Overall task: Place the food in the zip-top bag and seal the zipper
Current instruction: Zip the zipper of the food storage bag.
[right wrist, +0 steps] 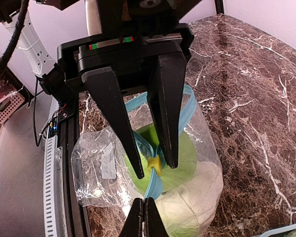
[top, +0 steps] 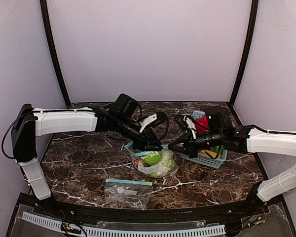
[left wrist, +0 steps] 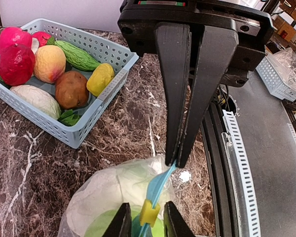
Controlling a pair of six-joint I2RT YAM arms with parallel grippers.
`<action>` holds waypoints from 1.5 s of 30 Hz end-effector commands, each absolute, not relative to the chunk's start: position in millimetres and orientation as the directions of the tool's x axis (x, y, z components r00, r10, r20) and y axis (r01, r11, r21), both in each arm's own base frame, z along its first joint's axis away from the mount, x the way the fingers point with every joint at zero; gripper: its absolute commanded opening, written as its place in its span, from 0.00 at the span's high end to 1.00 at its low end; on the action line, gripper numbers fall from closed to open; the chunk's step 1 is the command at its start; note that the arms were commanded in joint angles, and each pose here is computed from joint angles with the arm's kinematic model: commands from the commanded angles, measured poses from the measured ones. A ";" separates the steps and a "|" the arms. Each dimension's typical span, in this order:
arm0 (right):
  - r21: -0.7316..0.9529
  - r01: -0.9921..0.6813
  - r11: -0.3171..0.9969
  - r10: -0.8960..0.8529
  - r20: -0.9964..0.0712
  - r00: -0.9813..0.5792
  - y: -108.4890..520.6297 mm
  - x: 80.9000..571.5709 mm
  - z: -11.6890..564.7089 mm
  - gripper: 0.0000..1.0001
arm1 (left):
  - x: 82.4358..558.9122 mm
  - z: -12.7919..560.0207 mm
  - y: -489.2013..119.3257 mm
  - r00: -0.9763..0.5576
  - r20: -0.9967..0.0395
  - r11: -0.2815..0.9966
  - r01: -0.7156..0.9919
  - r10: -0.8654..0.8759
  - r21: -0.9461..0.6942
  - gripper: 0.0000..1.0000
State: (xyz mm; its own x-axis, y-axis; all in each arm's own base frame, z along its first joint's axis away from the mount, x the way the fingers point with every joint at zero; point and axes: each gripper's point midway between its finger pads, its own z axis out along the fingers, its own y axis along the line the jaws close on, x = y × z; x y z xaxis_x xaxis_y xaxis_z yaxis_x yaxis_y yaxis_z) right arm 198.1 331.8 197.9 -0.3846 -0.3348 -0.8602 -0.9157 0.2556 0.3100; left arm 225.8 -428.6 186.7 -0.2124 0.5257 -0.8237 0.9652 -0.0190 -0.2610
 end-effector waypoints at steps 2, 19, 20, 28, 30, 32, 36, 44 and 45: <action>0.284 -0.931 0.228 -0.301 -0.889 -0.345 337.9 198.3 209.9 1.00 | 218.8 198.7 -434.3 -0.193 -0.837 -0.069 0.962 0.511 -0.264 0.79; 0.108 -0.836 0.538 -0.254 -0.925 -0.283 297.2 239.3 220.6 1.00 | 219.0 186.1 -418.6 -0.183 -0.786 -0.009 0.972 0.590 -0.233 0.99; 0.093 -0.822 0.561 -0.255 -0.926 -0.279 292.8 242.0 220.4 1.00 | 220.4 183.9 -416.6 -0.181 -0.780 0.001 0.974 0.599 -0.225 0.99; 0.027 -0.737 0.676 -0.291 -0.909 -0.300 270.2 257.4 206.2 1.00 | 222.2 175.3 -409.9 -0.176 -0.754 0.025 0.978 0.633 -0.208 0.99; 0.016 -0.713 0.701 -0.286 -0.909 -0.302 265.0 261.1 205.8 1.00 | 221.9 173.1 -408.3 -0.176 -0.748 0.030 0.978 0.640 -0.205 0.99; 0.002 -0.685 0.728 -0.301 -0.898 -0.322 257.4 263.3 199.7 1.00 | 222.0 171.0 -406.4 -0.175 -0.743 0.034 0.979 0.646 -0.201 0.99; -0.022 -0.640 0.768 -0.304 -0.892 -0.334 248.2 269.8 197.8 1.00 | 223.5 166.1 -402.7 -0.171 -0.734 0.045 0.981 0.658 -0.188 0.99; -0.048 -0.575 0.817 -0.309 -0.878 -0.366 237.0 278.6 189.3 1.00 | 224.3 160.3 -398.2 -0.163 -0.718 0.052 0.983 0.677 -0.174 0.99; -0.048 -0.571 0.820 -0.309 -0.877 -0.369 236.4 279.1 188.4 1.00 | 224.3 159.4 -397.5 -0.161 -0.715 0.053 0.984 0.681 -0.171 0.99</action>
